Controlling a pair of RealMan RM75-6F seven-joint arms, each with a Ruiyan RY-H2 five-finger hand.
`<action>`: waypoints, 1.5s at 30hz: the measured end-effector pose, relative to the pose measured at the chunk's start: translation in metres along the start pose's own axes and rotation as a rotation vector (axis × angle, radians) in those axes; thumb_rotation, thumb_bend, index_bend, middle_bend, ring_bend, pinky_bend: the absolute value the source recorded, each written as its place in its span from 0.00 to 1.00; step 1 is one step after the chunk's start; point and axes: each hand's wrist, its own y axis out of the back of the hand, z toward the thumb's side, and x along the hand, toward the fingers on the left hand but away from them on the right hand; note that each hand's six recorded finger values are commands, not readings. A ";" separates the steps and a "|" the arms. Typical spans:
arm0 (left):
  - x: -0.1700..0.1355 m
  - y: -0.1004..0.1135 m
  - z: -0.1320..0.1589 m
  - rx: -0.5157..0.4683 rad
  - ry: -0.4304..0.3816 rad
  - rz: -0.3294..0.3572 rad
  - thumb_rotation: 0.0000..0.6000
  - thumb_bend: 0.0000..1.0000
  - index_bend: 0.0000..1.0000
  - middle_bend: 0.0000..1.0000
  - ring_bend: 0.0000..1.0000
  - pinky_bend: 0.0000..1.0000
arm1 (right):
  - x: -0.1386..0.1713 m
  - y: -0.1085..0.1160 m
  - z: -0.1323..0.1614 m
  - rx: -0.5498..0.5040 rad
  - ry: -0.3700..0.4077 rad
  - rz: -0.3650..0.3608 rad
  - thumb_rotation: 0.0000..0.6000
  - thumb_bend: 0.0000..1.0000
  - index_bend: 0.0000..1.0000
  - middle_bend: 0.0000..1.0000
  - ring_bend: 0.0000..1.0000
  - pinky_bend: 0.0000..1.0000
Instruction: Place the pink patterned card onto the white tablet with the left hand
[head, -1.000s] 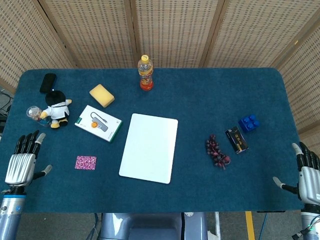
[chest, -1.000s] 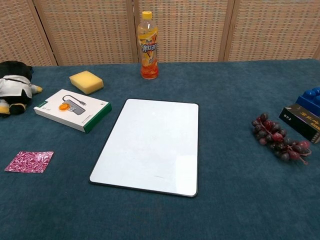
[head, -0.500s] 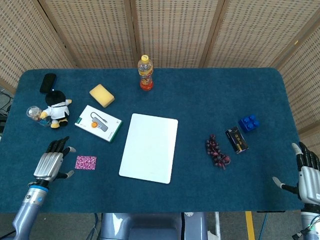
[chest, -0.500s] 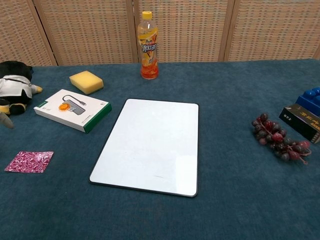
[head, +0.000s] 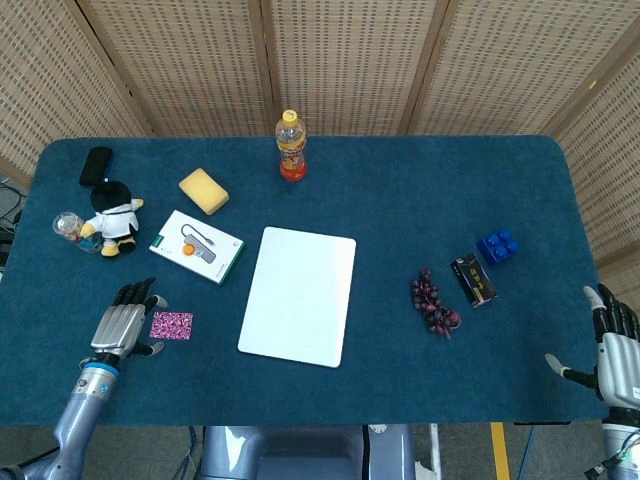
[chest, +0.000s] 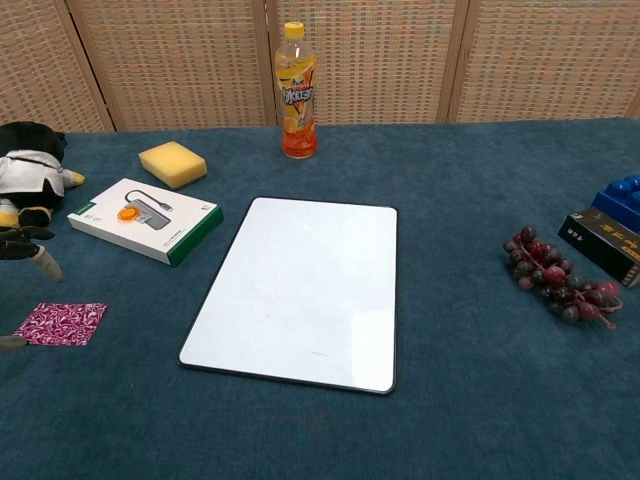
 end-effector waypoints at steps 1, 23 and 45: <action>0.001 -0.001 0.001 -0.001 0.002 -0.005 1.00 0.19 0.30 0.00 0.00 0.00 | 0.000 0.000 0.000 0.000 0.000 0.000 1.00 0.05 0.04 0.02 0.00 0.00; 0.017 -0.013 0.006 0.006 0.010 -0.065 1.00 0.19 0.31 0.00 0.00 0.00 | 0.000 0.000 0.000 -0.002 0.000 0.000 1.00 0.05 0.04 0.02 0.00 0.00; 0.018 -0.017 0.005 0.009 0.018 -0.103 1.00 0.30 0.43 0.00 0.00 0.00 | 0.000 0.000 0.000 -0.005 0.000 0.001 1.00 0.05 0.04 0.02 0.00 0.00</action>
